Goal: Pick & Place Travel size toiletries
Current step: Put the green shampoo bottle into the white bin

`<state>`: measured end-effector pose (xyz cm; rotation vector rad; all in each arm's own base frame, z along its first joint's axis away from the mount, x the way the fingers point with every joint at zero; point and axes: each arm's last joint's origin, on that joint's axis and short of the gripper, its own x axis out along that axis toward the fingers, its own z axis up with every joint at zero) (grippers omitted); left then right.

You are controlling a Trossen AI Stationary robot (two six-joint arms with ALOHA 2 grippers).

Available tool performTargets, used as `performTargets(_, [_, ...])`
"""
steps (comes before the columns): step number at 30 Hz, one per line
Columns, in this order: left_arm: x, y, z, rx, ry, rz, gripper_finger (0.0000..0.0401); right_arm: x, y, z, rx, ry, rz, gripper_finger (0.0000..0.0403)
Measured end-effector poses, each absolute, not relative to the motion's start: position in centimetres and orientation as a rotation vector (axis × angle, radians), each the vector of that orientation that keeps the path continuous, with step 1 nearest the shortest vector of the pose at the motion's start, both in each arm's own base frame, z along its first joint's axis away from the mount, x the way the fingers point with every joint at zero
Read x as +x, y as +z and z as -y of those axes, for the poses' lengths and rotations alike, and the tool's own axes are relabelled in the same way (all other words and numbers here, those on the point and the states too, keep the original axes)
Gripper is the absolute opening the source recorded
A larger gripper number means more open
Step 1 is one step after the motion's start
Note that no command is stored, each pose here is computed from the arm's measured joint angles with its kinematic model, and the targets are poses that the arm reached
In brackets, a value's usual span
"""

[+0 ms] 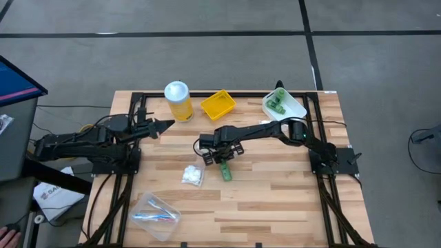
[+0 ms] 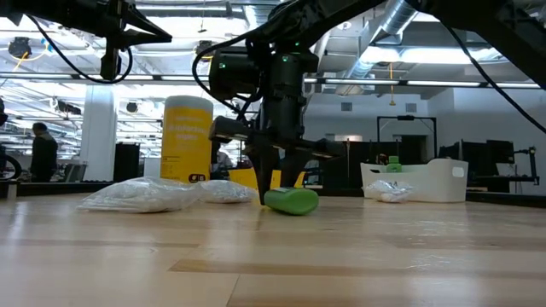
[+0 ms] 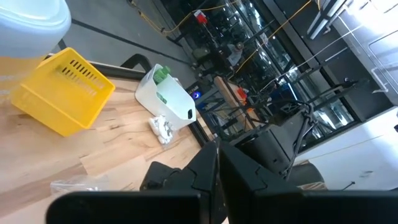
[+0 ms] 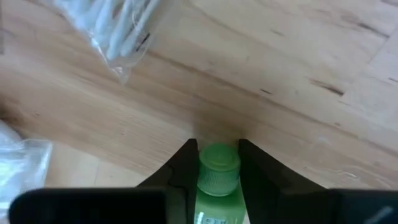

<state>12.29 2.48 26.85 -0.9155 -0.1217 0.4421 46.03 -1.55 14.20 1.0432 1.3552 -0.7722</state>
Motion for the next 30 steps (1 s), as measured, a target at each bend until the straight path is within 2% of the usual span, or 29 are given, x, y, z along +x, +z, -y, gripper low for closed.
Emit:
performTargets(5, [12.3,26.9,-2.5,-0.916,0.441,0.122,0.0012,45.9,15.6,1.6,0.991,-0.752,-1.313,0.0079])
performTargets(12, [12.3,26.9,-2.5,-0.904,0.441,0.119,0.0012,43.5,25.2,2.7,0.792,-0.843,-0.977,0.0079])
performTargets(17, [12.3,26.9,-2.5,-0.875,0.441,0.113,0.0012,39.4,31.4,3.6,0.555,-1.020,-0.791,0.0079])
performTargets(20, [12.3,26.9,-2.5,-0.874,0.444,0.114,0.0012,36.9,33.8,4.3,0.448,-1.085,-0.700,0.0079])
performTargets(25, [12.3,26.9,-2.5,-0.871,0.452,0.121,0.0012,31.7,35.3,5.2,0.336,-1.181,-0.585,0.0079])
performTargets(30, [12.2,26.9,-2.6,-0.867,0.481,0.141,0.0012,26.2,33.3,5.7,0.301,-1.210,-0.447,0.0079])
